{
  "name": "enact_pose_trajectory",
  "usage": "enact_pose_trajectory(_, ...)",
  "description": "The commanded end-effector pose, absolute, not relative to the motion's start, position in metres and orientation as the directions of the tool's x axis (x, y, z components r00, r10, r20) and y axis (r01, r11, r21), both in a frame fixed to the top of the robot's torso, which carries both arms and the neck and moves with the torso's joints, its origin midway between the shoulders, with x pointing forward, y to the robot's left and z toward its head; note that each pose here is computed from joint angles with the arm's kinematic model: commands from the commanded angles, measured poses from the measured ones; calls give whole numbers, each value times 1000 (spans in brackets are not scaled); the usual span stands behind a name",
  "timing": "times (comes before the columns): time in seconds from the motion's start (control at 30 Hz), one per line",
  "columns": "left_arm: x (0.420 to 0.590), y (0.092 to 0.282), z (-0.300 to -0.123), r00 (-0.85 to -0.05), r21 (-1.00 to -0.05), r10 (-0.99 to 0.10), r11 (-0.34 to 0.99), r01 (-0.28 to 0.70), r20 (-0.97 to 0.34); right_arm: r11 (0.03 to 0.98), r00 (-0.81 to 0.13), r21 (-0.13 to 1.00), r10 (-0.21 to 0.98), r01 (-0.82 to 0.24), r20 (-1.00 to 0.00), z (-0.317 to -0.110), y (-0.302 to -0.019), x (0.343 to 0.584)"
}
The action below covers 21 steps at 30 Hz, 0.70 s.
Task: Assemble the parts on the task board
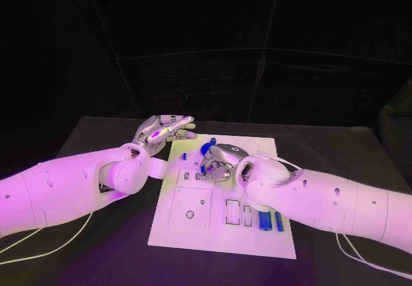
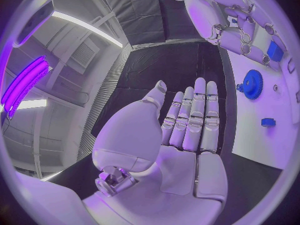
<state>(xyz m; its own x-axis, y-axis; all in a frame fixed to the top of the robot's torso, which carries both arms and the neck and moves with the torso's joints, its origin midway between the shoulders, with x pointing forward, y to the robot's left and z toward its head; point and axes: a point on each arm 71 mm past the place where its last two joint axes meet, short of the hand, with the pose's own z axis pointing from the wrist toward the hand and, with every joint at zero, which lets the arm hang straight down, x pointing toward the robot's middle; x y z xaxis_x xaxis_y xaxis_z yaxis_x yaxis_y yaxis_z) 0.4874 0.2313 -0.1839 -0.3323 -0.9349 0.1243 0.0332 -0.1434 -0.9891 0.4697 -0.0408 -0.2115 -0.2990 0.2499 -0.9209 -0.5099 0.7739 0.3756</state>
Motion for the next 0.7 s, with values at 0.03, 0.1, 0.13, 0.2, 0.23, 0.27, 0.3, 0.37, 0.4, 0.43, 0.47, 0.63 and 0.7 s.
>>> enact_pose_trajectory(0.03,488,230,-182,-338,-987,-932,-155,47,131,777,-303,353,218,-522,-928,-213,-39,469)
enact_pose_trajectory(0.1,488,230,-182,-339,-987,-932,-156,46,131,777,-308,352,213,-522,-927,-215,-39,468)
enact_pose_trajectory(0.13,488,229,-182,-340,-987,-931,-157,46,132,777,-310,352,212,-522,-927,-215,-39,468)
enact_pose_trajectory(0.2,488,229,-182,-342,-986,-930,-157,45,133,777,-312,351,209,-522,-927,-216,-38,468)
enact_pose_trajectory(0.23,488,229,-182,-343,-986,-930,-158,45,133,777,-313,351,208,-522,-927,-216,-38,468)
enact_pose_trajectory(0.27,488,229,-182,-343,-986,-930,-158,45,133,778,-314,351,207,-522,-927,-217,-38,468)
enact_pose_trajectory(0.3,488,229,-182,-343,-986,-930,-158,44,133,778,-314,351,207,-522,-927,-217,-38,468)
enact_pose_trajectory(0.37,488,229,-182,-344,-986,-930,-158,44,133,777,-316,351,206,-522,-926,-217,-38,468)
enact_pose_trajectory(0.4,488,229,-182,-344,-986,-929,-158,44,134,777,-316,350,205,-522,-926,-217,-38,468)
enact_pose_trajectory(0.43,488,229,-182,-345,-986,-929,-159,44,134,778,-316,349,203,-523,-927,-218,-38,468)
enact_pose_trajectory(0.47,488,228,-182,-346,-986,-928,-159,43,135,778,-316,347,201,-524,-927,-218,-38,468)
enact_pose_trajectory(0.63,489,228,-182,-349,-986,-927,-160,42,136,780,-317,343,195,-524,-928,-218,-38,468)
enact_pose_trajectory(0.7,489,228,-182,-349,-986,-927,-160,42,136,781,-318,342,194,-523,-928,-219,-39,468)
